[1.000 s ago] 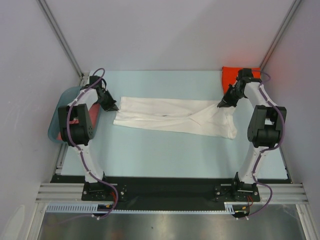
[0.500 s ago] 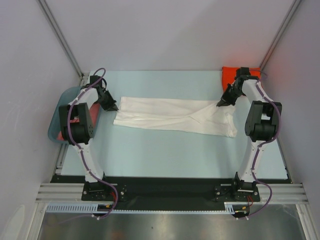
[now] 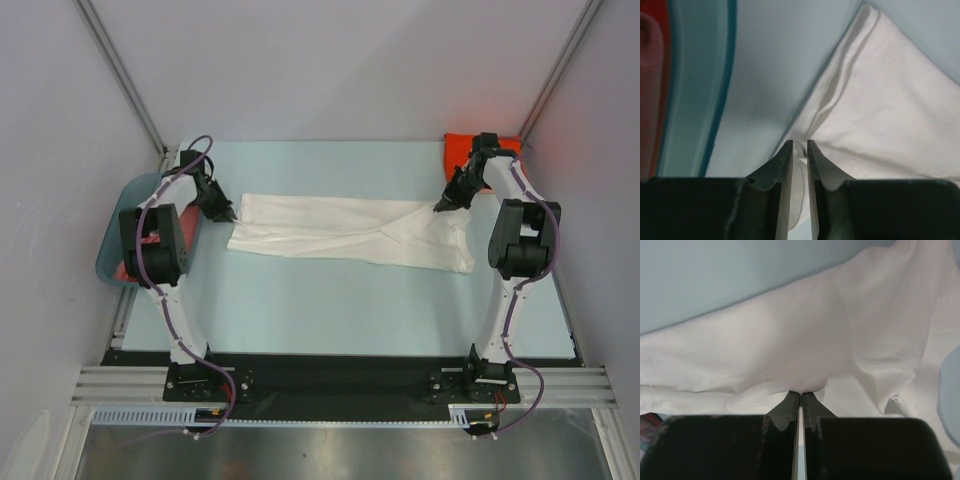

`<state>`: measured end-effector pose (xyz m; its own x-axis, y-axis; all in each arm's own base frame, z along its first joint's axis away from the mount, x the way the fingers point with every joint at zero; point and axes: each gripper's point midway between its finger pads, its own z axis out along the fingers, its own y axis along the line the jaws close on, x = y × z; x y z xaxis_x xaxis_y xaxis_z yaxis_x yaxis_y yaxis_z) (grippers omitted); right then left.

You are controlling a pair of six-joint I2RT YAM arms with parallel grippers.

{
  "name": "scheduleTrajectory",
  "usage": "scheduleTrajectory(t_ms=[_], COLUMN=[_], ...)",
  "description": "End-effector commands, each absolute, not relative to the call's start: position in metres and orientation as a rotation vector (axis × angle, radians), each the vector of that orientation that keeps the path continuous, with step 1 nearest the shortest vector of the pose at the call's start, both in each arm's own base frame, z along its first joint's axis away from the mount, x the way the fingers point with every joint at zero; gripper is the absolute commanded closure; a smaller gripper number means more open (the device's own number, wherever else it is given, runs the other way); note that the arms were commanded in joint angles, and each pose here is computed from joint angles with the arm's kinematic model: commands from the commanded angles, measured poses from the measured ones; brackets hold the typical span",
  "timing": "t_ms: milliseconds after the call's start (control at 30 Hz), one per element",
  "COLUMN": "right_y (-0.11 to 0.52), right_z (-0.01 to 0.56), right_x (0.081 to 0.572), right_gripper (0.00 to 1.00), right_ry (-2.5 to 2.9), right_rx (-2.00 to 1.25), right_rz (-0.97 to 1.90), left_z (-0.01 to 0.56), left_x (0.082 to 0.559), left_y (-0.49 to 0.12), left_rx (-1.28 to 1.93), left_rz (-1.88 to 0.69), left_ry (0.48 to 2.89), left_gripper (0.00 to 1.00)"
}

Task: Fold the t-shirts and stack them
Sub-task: Fold the tshirt

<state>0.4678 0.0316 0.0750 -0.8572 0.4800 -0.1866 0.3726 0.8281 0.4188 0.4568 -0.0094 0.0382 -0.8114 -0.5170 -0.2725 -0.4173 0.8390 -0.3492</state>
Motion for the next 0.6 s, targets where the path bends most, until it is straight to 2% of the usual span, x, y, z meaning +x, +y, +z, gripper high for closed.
scheduleTrajectory(t_ms=[0, 100, 167, 200, 300, 367, 400, 567], right_y=[0.025, 0.026, 0.024, 0.022, 0.017, 0.011, 0.006, -0.001], right_z=[0.078, 0.076, 0.075, 0.076, 0.083, 0.092, 0.096, 0.127], right_x=[0.478, 0.477, 0.475, 0.476, 0.476, 0.474, 0.473, 0.454], right_gripper=[0.96, 0.9, 0.82, 0.75, 0.59, 0.53, 0.5, 0.48], right_ry=[2.709, 2.72, 2.729, 2.727, 2.718, 2.711, 2.708, 2.685], right_rx=[0.64, 0.653, 0.65, 0.652, 0.634, 0.628, 0.616, 0.574], right_rz=[0.519, 0.516, 0.505, 0.494, 0.478, 0.456, 0.427, 0.37], left_z=[0.054, 0.059, 0.071, 0.08, 0.102, 0.12, 0.114, 0.137], left_x=[0.477, 0.481, 0.484, 0.485, 0.479, 0.471, 0.461, 0.43], left_y=[-0.007, -0.007, -0.009, -0.002, -0.008, -0.016, -0.02, -0.032], left_rx=[-0.619, -0.591, -0.527, -0.484, -0.443, -0.426, -0.42, -0.356], left_rz=[-0.374, -0.34, -0.282, -0.19, -0.156, -0.198, -0.225, -0.286], left_ry=[2.613, 2.621, 2.608, 2.597, 2.557, 2.52, 2.535, 2.494], left_gripper=[0.77, 0.71, 0.64, 0.62, 0.55, 0.31, 0.02, 0.0])
